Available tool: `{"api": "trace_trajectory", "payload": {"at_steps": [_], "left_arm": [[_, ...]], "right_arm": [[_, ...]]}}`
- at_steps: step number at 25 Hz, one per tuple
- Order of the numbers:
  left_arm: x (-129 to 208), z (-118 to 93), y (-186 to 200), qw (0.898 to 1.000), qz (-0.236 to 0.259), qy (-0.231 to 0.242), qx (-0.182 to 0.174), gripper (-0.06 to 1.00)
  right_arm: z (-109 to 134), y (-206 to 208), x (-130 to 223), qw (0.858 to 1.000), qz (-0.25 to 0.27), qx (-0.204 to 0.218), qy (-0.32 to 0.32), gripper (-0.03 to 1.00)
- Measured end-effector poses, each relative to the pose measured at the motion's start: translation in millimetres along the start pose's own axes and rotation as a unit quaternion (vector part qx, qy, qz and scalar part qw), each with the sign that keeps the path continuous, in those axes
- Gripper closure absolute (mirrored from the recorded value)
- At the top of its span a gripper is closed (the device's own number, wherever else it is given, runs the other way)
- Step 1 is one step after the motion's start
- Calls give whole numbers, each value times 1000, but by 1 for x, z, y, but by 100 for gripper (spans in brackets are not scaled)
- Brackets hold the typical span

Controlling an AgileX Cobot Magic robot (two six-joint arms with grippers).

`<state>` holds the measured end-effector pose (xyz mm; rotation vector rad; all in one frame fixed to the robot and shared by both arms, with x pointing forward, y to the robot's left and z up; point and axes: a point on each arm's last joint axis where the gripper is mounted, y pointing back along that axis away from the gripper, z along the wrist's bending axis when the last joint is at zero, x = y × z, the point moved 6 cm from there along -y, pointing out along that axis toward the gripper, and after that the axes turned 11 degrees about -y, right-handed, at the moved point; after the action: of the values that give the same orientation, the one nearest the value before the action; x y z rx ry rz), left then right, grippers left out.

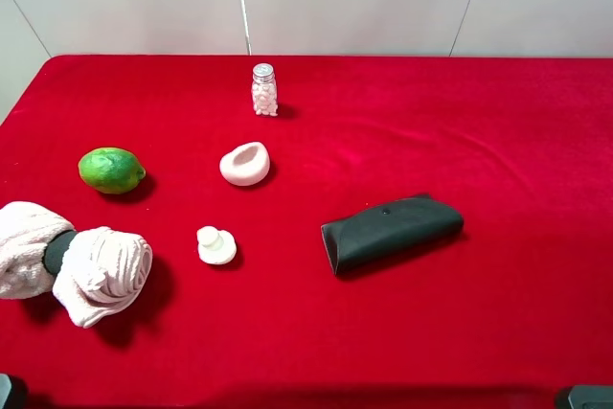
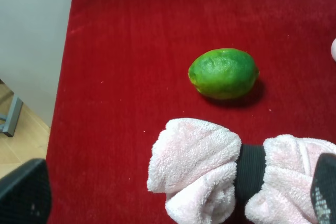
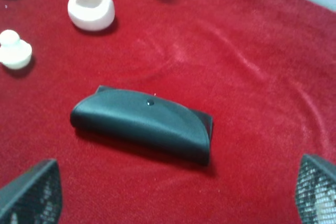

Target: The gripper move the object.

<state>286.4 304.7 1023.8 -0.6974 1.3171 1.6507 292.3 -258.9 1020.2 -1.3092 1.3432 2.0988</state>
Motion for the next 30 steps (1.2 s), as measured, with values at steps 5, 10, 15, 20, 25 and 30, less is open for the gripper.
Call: {"api": "trace_trajectory", "payload": {"at_steps": [5, 10, 15, 20, 25, 30], "left_arm": [[0, 0, 0, 1000, 0, 0, 0, -3], [0, 0, 0, 1000, 0, 0, 0, -3], [0, 0, 0, 1000, 0, 0, 0, -3], [0, 0, 0, 1000, 0, 0, 0, -3], [0, 0, 0, 1000, 0, 0, 0, -3], [0, 0, 0, 1000, 0, 0, 0, -3]], "right_arm": [[-1, 8, 2, 1000, -29, -4, -2, 27], [-4, 17, 3, 998, -65, 18, -16, 27], [-10, 18, 3, 994, -76, 67, -44, 27], [-15, 19, 2, 988, -83, 112, -70, 27], [-22, 21, 3, 977, -92, 167, -101, 27], [-25, 22, 3, 969, -96, 195, -117, 27]]}}
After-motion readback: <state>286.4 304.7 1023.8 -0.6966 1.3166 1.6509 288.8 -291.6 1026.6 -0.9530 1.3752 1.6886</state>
